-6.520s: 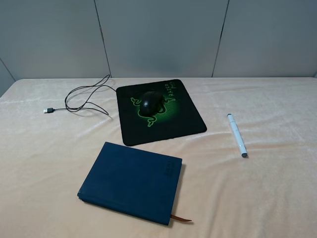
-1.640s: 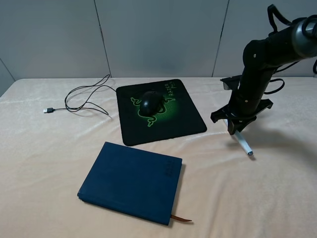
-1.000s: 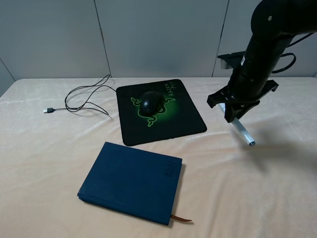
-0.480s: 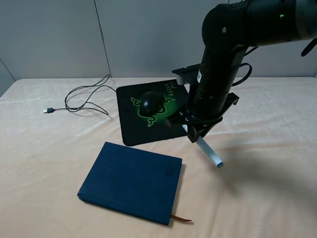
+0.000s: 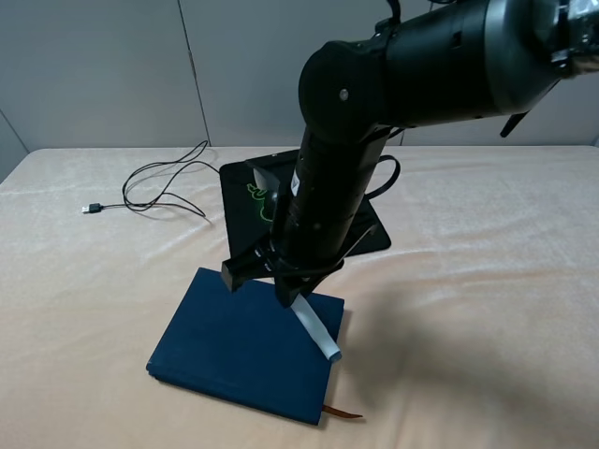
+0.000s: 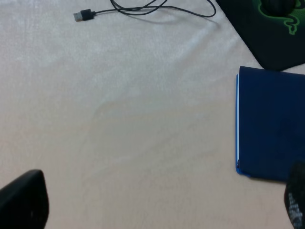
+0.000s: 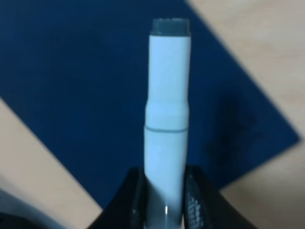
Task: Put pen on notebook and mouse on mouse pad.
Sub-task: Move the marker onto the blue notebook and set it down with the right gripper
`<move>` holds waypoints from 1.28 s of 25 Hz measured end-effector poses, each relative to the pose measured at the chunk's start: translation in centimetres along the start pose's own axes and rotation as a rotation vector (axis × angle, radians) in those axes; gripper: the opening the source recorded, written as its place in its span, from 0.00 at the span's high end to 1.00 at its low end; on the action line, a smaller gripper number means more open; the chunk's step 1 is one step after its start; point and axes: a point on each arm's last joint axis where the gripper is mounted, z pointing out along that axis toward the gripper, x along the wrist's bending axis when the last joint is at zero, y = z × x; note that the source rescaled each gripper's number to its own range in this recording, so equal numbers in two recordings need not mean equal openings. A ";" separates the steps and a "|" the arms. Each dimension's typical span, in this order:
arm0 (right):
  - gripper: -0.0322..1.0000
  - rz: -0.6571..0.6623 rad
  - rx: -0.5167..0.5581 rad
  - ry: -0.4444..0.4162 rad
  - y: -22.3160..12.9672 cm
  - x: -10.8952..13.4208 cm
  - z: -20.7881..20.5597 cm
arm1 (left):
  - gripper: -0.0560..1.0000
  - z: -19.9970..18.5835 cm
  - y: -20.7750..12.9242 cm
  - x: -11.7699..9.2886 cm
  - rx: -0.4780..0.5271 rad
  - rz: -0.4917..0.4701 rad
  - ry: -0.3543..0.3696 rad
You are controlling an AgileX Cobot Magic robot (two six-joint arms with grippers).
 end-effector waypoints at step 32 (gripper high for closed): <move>0.97 -0.032 0.102 -0.006 2.5 2.8 7.7 | 0.00 0.0 0.0 0.0 -0.001 0.000 0.000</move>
